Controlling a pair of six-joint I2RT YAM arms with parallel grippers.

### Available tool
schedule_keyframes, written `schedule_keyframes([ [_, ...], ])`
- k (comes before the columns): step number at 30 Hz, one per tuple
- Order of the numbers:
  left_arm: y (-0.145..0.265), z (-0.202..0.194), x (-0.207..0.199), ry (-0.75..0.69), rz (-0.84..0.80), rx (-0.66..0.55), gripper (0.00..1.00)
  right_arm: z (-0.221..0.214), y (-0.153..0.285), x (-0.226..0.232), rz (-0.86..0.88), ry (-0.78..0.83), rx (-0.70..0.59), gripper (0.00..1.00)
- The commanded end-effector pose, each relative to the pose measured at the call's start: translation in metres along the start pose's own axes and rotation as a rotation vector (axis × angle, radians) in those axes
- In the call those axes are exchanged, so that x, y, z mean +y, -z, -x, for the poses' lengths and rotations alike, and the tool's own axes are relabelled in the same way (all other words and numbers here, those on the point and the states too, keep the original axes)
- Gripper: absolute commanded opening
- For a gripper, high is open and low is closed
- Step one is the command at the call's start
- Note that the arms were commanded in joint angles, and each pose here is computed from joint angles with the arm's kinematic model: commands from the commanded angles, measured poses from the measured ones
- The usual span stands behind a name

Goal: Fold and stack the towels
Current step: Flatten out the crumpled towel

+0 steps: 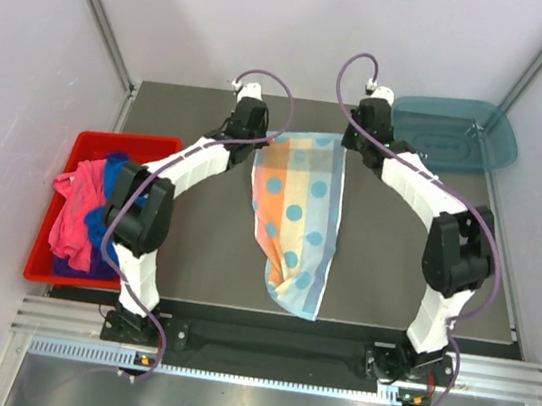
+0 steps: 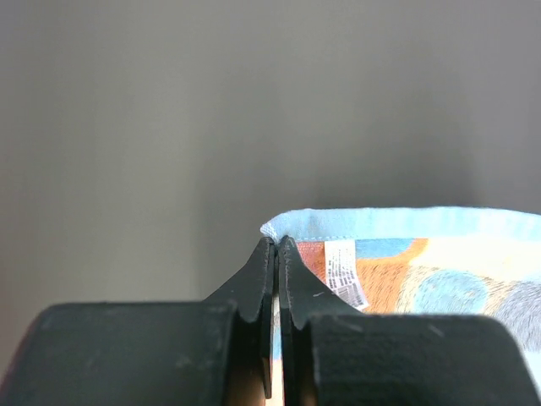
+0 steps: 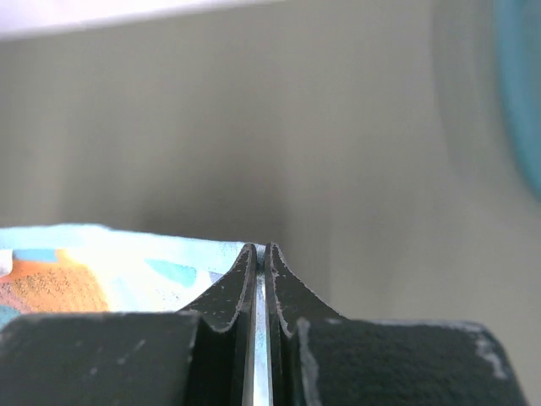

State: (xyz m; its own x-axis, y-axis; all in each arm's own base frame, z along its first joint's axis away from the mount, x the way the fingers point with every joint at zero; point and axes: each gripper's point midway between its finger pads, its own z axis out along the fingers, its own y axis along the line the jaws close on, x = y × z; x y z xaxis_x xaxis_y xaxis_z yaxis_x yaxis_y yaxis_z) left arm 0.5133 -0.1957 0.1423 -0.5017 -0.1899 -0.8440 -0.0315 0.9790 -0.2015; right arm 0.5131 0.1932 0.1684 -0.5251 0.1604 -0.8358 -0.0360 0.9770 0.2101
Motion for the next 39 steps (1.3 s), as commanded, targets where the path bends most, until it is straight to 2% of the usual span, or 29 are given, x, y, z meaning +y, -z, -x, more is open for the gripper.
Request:
schedule_keyframes([
  [1,0.045,0.079,-0.011,0.025,-0.061,-0.185,0.0,0.066,0.038,0.006,0.023,-0.008,-0.164,0.0],
  [6,0.085,0.116,-0.019,0.024,-0.117,-0.266,0.0,0.091,0.072,0.006,0.038,-0.01,-0.235,0.0],
  [12,0.136,0.141,-0.028,0.03,-0.193,-0.33,0.0,0.113,0.118,0.01,0.078,-0.025,-0.312,0.0],
  [18,0.201,0.138,-0.043,-0.016,-0.317,-0.342,0.0,0.114,0.176,0.012,0.137,-0.035,-0.363,0.0],
  [22,0.246,0.129,-0.049,-0.078,-0.395,-0.35,0.0,0.094,0.211,0.017,0.196,-0.018,-0.365,0.0],
  [23,0.255,0.125,-0.051,-0.082,-0.414,-0.351,0.0,0.098,0.229,0.018,0.216,-0.02,-0.396,0.0],
  [30,0.336,0.117,-0.05,-0.056,-0.561,-0.406,0.0,0.084,0.288,0.012,0.259,-0.037,-0.452,0.0],
  [39,0.396,0.136,-0.057,-0.038,-0.678,-0.481,0.0,0.109,0.354,0.006,0.317,-0.068,-0.547,0.0],
])
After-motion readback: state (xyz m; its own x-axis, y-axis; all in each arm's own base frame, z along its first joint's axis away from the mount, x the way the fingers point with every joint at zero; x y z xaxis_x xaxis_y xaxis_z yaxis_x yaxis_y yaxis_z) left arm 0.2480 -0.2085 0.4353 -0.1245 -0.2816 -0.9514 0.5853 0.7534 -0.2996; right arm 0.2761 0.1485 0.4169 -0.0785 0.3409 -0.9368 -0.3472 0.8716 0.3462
